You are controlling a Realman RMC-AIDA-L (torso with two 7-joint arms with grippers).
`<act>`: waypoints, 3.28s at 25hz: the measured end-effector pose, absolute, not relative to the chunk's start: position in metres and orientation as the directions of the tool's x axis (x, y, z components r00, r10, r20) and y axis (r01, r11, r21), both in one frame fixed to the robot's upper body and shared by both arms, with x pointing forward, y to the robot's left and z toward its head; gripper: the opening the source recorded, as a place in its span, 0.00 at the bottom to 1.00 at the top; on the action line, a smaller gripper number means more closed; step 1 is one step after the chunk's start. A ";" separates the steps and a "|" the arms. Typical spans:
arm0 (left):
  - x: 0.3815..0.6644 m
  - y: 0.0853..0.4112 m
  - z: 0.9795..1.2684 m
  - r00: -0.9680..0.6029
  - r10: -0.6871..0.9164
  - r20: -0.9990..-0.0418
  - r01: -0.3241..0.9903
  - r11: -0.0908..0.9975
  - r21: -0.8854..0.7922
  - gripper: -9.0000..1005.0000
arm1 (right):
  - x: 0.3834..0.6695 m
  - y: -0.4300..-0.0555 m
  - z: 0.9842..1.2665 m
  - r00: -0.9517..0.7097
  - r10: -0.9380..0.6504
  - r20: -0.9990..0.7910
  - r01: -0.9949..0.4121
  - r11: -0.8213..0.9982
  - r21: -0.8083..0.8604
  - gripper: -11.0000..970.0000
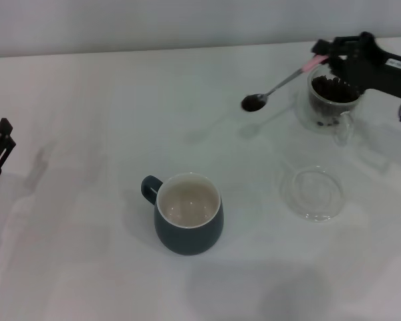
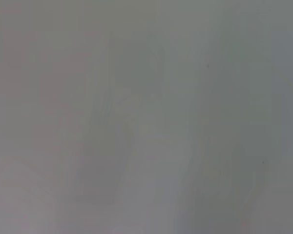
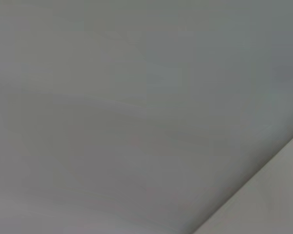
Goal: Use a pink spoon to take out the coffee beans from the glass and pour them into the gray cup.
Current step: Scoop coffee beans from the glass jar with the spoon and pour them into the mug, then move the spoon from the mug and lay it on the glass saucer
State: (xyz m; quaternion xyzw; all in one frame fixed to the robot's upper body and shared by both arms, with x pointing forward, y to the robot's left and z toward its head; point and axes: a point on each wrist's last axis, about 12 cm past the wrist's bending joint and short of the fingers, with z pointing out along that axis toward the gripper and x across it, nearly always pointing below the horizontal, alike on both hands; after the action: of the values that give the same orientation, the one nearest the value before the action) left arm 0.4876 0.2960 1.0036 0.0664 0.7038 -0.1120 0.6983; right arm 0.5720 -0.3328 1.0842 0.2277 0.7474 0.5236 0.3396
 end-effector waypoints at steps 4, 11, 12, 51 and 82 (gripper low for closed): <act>0.488 0.296 1.003 -0.018 -0.062 -0.998 0.249 0.966 -0.065 0.83 | 0.576 -0.311 1.087 -0.718 0.635 -0.285 -0.049 0.362 0.931 0.16; 0.489 0.297 1.004 -0.017 -0.061 -0.998 0.249 0.967 -0.063 0.83 | 0.576 -0.285 1.086 -0.790 0.545 -0.279 -0.070 0.372 0.926 0.16; 0.489 0.297 1.004 -0.017 -0.061 -0.998 0.248 0.967 -0.063 0.83 | 0.576 -0.283 1.086 -0.797 0.537 -0.276 -0.070 0.372 0.926 0.16; 0.505 0.288 1.006 -0.045 -0.040 -0.998 0.274 0.960 -0.051 0.83 | 0.555 -0.246 1.087 -0.705 0.168 -0.689 -0.587 0.408 0.699 0.16; 0.508 0.284 1.008 -0.036 -0.057 -0.998 0.273 0.960 -0.064 0.83 | 0.533 -0.346 1.118 -0.521 0.305 -0.798 -0.661 0.447 0.602 0.16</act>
State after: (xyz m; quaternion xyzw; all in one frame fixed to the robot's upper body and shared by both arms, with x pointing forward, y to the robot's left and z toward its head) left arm 0.5085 0.2838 1.0076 0.0763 0.7098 -0.1196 0.6900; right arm 0.5333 -0.3465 1.1178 -0.1260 0.7068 0.5105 0.4731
